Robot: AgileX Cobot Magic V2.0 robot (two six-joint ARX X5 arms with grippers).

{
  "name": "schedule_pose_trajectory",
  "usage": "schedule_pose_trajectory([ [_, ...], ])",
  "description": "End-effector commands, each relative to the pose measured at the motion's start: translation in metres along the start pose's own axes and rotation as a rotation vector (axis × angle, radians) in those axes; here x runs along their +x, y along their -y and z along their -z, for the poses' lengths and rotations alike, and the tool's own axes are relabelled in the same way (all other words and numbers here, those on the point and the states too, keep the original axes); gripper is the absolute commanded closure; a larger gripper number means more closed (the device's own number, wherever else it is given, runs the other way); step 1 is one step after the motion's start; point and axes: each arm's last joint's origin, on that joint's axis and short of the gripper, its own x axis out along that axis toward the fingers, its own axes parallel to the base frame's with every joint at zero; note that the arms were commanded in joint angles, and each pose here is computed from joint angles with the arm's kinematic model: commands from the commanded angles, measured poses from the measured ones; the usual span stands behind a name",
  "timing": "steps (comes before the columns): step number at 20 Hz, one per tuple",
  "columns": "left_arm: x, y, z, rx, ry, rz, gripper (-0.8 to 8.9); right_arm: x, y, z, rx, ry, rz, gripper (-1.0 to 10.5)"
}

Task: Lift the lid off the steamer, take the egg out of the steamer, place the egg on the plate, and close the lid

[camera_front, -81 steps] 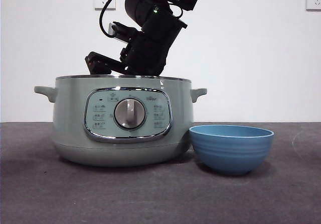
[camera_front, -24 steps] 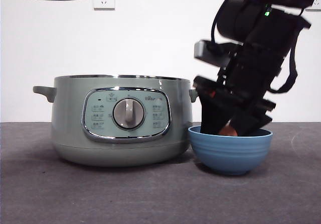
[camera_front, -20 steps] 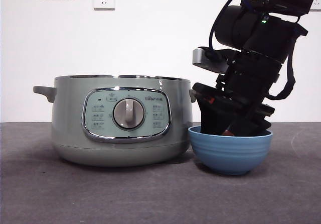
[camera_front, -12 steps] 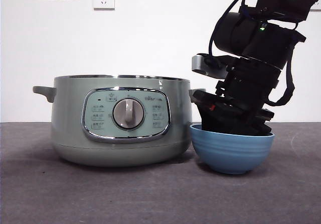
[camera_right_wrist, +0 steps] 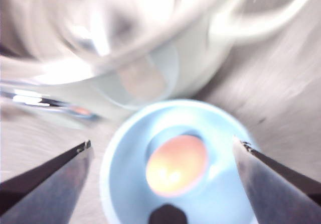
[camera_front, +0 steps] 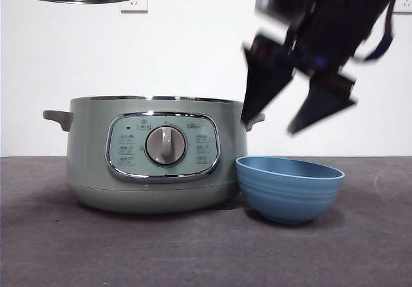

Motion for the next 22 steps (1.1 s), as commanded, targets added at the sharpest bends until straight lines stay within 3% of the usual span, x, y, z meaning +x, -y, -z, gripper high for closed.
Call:
schedule_pose_trajectory([
  [1,0.014,0.000,-0.009,0.006,0.062,0.013,8.22,-0.035,-0.008,-0.003,-0.014,0.097,0.007,4.7],
  [7,0.085,-0.003,-0.003,0.010,0.058,0.064,8.22,-0.136,-0.028,0.010,-0.021,0.400,0.053,4.7],
  [11,0.130,-0.005,0.013,0.008,0.031,0.080,8.22,-0.180,-0.037,0.029,-0.025,0.527,0.108,4.7],
  [16,0.166,-0.008,0.031,0.006,0.012,0.080,8.22,-0.203,-0.043,0.044,0.010,0.596,0.095,4.7],
  [22,0.181,-0.009,0.043,0.003,-0.022,0.075,8.22,-0.205,-0.044,0.050,0.024,0.575,0.091,4.7],
])
